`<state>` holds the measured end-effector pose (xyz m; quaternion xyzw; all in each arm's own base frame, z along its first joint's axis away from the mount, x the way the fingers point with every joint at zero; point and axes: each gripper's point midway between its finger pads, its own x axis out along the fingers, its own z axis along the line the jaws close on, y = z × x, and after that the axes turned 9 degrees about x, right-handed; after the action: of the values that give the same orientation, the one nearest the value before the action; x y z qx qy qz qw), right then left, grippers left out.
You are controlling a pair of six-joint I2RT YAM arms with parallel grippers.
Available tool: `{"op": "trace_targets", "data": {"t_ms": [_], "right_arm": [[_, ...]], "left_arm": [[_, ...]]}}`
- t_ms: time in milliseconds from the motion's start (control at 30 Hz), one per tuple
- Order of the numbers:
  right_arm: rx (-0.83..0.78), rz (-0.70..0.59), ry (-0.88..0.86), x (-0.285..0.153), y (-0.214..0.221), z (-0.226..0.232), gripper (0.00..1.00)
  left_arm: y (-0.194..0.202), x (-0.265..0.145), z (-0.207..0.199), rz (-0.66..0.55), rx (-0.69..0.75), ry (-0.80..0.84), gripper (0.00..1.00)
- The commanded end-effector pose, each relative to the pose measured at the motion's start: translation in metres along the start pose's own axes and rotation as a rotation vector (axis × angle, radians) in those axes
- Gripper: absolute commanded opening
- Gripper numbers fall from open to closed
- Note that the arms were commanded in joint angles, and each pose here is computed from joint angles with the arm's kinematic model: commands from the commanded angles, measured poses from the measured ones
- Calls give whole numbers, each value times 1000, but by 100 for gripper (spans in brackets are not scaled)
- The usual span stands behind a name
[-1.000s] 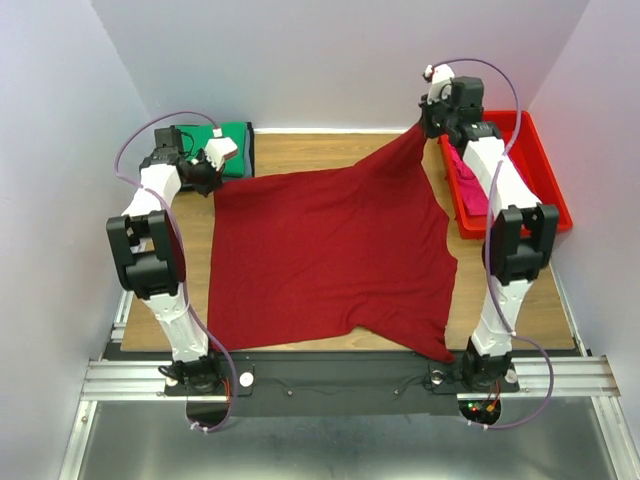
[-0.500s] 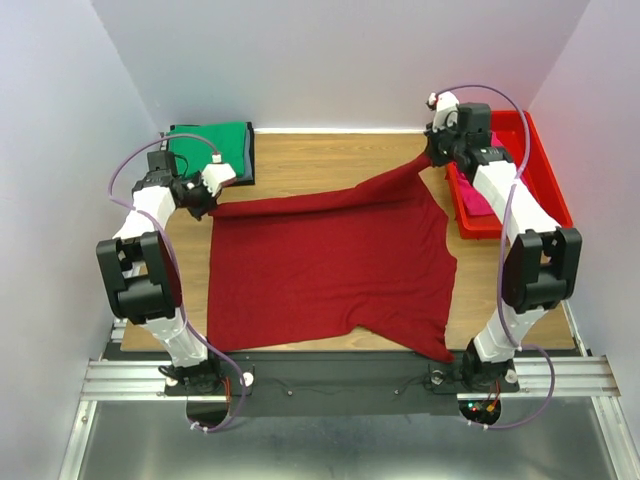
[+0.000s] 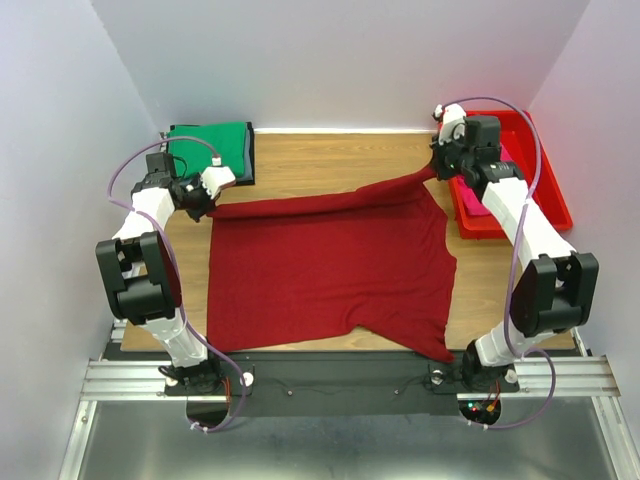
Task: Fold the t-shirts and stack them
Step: Fold the tshirt
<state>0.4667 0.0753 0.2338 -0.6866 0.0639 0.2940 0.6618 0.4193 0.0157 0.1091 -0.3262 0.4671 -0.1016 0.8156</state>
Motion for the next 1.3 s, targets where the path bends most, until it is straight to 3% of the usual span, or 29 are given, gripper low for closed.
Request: {"op": "trace_targets", "data": {"t_ms": [0, 667, 1267], "right_arm": [[-4, -38, -5, -21, -8, 4, 1], [83, 234, -111, -47, 126, 36, 1], [99, 381, -229, -81, 173, 64, 0]], "left_arm": [[-4, -9, 0, -13, 35, -7, 0], [39, 13, -42, 79, 36, 95, 0], [31, 8, -45, 69, 57, 107, 0]]}}
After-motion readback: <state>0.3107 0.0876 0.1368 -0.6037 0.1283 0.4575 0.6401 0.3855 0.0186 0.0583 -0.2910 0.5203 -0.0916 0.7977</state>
